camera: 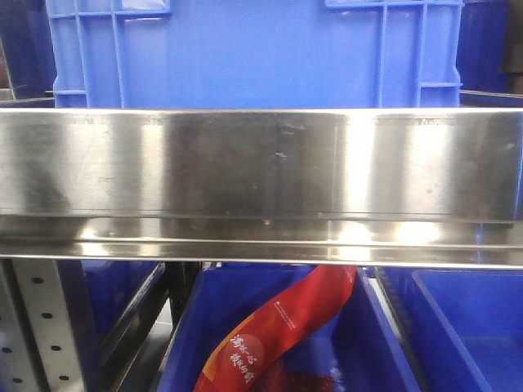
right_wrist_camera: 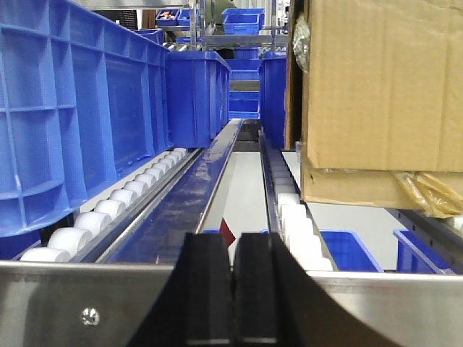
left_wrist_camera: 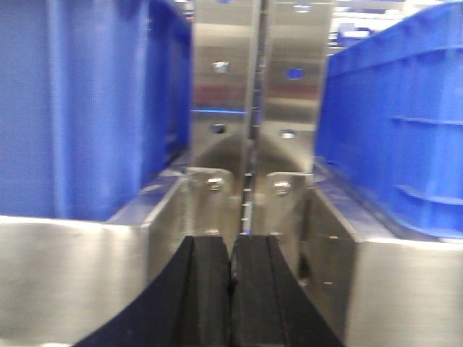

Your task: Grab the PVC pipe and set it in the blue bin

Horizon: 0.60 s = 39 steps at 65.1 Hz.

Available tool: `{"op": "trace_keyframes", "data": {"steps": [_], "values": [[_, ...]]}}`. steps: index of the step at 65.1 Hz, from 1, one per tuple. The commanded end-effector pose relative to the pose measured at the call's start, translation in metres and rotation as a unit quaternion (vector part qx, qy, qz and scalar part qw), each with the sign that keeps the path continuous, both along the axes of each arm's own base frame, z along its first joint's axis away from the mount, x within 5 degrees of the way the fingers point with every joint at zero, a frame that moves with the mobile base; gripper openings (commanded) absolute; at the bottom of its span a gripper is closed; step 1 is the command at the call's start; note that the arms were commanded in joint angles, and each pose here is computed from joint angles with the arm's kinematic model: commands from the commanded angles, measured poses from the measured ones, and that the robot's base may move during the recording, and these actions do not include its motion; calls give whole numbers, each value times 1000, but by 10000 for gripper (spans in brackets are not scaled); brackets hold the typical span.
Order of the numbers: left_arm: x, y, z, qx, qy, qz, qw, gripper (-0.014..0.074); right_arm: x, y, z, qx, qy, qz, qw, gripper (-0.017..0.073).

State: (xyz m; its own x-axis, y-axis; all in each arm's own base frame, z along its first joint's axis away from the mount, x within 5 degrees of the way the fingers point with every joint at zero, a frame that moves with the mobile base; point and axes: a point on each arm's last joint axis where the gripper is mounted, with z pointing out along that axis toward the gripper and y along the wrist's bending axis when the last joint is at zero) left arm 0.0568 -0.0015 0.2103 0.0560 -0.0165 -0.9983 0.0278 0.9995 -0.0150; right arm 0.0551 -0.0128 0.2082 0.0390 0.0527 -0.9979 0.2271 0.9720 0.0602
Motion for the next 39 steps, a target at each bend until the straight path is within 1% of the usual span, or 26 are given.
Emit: {"op": "trace_keyframes", "data": {"steps": [1,5,7,11,39], "values": [[-1,-2,3,1,-15,-16,1000,-111,0,0,1,-2,-9,-2,1000,-162],[-1,-2,3,-7,-15,-17,1000,-111,0,0,1,-2,-9,-2,1000,-162],[-1,-2,3,-16,-15,-18,1000,-111,0,0,1,-2,-9,-2,1000,-162],[-1,-2,5,-22,-26,-18,999,-111,0,0,1,-2,-9,-2,1000,-162],[-1,-2,6,-22,-31,-18,999,-111,0,0,1,-2,-9,-2,1000,-162]]}}
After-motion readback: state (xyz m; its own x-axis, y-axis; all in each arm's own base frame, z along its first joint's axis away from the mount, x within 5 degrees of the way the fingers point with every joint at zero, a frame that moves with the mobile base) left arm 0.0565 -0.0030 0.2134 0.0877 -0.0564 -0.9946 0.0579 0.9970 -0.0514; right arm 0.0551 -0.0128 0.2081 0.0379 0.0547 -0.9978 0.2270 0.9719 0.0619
